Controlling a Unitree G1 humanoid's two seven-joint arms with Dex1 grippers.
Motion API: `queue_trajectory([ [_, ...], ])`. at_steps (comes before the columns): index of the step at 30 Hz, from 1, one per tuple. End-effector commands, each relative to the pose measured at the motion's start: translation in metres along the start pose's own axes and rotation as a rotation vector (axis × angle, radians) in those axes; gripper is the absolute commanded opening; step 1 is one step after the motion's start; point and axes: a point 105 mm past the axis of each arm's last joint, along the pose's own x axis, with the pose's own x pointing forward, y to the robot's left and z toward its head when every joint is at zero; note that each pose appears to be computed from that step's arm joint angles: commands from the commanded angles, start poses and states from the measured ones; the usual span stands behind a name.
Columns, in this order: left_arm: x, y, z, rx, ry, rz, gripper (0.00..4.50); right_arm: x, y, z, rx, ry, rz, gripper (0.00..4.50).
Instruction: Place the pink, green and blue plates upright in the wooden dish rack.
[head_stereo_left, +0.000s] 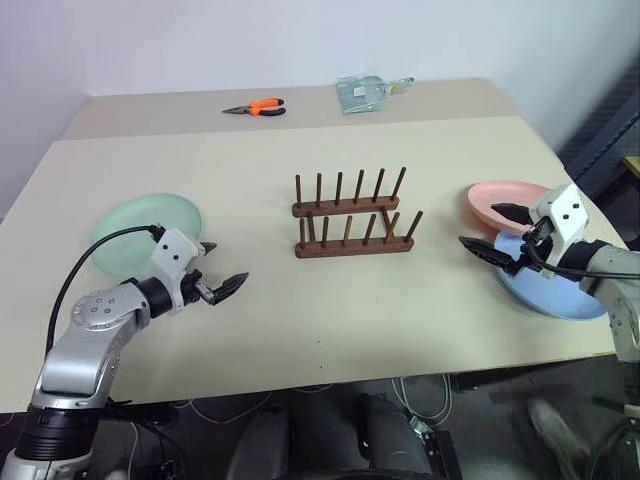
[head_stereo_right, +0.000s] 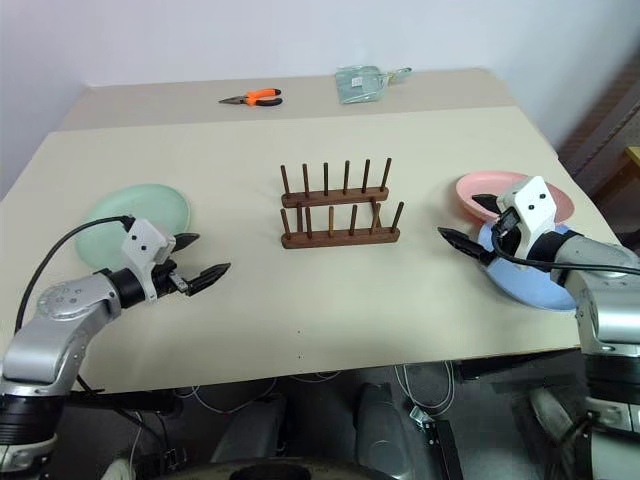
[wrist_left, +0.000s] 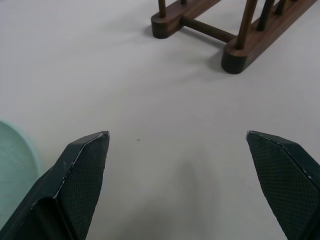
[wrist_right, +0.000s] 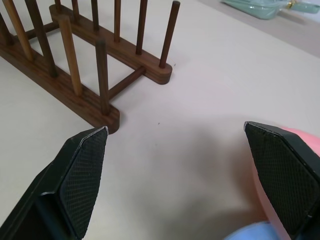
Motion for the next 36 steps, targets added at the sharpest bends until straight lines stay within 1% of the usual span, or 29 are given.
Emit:
queue_trajectory([
  [1,0.001,0.0,0.0,0.016,-0.019,0.012,4.5,0.002,-0.002,0.014,-0.043,-0.038,-0.009,4.46],
  [6,0.006,-0.007,-0.004,-0.008,-0.039,-0.003,4.5,0.01,-0.002,0.02,-0.075,-0.045,0.001,4.46],
  [10,0.027,-0.019,-0.004,-0.019,-0.032,-0.103,4.5,0.011,0.016,0.013,-0.029,0.001,0.108,4.46],
  [12,0.039,-0.024,-0.002,-0.008,-0.032,-0.163,4.5,0.01,0.028,0.008,-0.028,0.02,0.133,4.46],
  [14,0.063,-0.029,0.001,0.016,-0.027,-0.236,4.5,0.01,0.039,0.004,-0.044,0.027,0.109,4.46],
  [18,0.099,-0.037,0.009,0.059,-0.018,-0.361,4.5,0.006,0.066,-0.001,-0.019,0.026,0.119,4.46],
  [23,0.135,-0.056,0.023,0.097,-0.008,-0.5,4.5,-0.002,0.081,-0.003,-0.003,0.018,0.092,4.46],
  [25,0.144,-0.063,0.023,0.113,0.004,-0.532,4.5,-0.005,0.083,-0.007,-0.004,0.024,0.073,4.46],
  [28,0.152,-0.071,0.025,0.134,0.003,-0.565,3.7,-0.01,0.084,-0.01,-0.005,0.036,0.058,4.5],
  [33,0.147,-0.08,0.031,0.14,-0.043,-0.615,1.16,-0.019,0.075,-0.013,-0.027,0.07,0.04,4.5],
  [34,0.144,-0.082,0.031,0.151,-0.046,-0.633,0.81,-0.022,0.073,-0.014,-0.032,0.081,0.04,4.5],
  [36,0.137,-0.089,0.029,0.186,-0.043,-0.678,0.79,-0.027,0.07,-0.016,-0.042,0.107,0.041,4.5],
])
